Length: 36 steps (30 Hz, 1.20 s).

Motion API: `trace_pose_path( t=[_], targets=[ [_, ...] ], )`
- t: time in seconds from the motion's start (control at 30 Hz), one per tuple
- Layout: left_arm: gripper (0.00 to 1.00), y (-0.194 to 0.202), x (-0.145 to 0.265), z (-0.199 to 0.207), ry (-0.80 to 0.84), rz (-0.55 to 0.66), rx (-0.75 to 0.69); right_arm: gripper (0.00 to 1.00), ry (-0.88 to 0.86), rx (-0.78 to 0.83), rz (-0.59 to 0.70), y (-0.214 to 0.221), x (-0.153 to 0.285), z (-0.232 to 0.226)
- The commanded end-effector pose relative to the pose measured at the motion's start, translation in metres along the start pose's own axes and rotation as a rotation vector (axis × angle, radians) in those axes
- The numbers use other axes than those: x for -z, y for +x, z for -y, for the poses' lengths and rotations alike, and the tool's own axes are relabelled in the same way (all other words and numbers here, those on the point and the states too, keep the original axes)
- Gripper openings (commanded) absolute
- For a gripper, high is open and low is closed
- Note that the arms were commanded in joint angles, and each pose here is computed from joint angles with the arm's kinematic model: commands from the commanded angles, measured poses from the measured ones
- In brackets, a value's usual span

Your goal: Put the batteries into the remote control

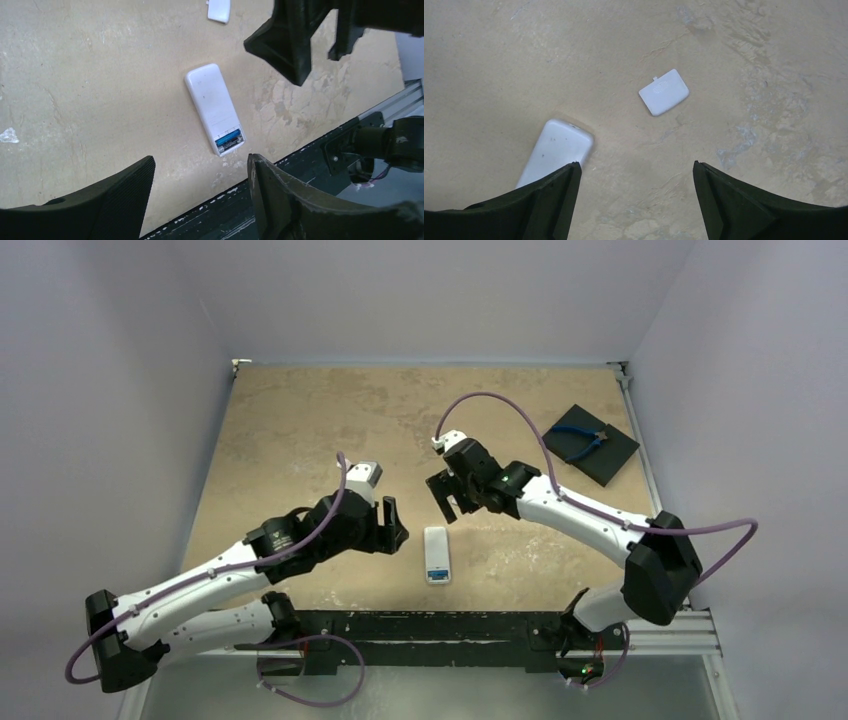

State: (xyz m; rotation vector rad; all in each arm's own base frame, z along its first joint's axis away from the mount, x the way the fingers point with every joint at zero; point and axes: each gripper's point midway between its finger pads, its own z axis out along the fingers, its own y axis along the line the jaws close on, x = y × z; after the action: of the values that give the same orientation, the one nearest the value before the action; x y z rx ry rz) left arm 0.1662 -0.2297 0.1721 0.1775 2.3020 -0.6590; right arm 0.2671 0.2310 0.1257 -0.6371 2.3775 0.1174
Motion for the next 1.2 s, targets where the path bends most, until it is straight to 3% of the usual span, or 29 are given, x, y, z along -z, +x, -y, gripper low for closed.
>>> trace_pose_path(
  t=[0.0,0.2,0.5,0.8,1.17],
  targets=[
    [0.71,-0.023,0.027,0.002,0.016,0.062,-0.068,0.93,-0.063,0.068,0.053,-0.027,0.001,0.0],
    [0.77,-0.035,0.046,0.007,0.061,0.104,-0.1,0.99,-0.057,0.109,-0.021,-0.027,-0.015,0.02],
    [0.77,-0.023,0.059,0.02,0.182,0.063,-0.164,0.99,-0.08,0.157,-0.103,-0.02,-0.049,0.041],
    [0.77,-0.012,0.059,0.025,0.254,0.049,-0.19,0.99,-0.133,0.223,-0.004,-0.027,-0.07,0.049],
    [0.77,-0.011,0.067,0.031,0.317,0.076,-0.195,0.99,-0.266,0.314,0.017,-0.012,-0.082,0.048]
  ],
)
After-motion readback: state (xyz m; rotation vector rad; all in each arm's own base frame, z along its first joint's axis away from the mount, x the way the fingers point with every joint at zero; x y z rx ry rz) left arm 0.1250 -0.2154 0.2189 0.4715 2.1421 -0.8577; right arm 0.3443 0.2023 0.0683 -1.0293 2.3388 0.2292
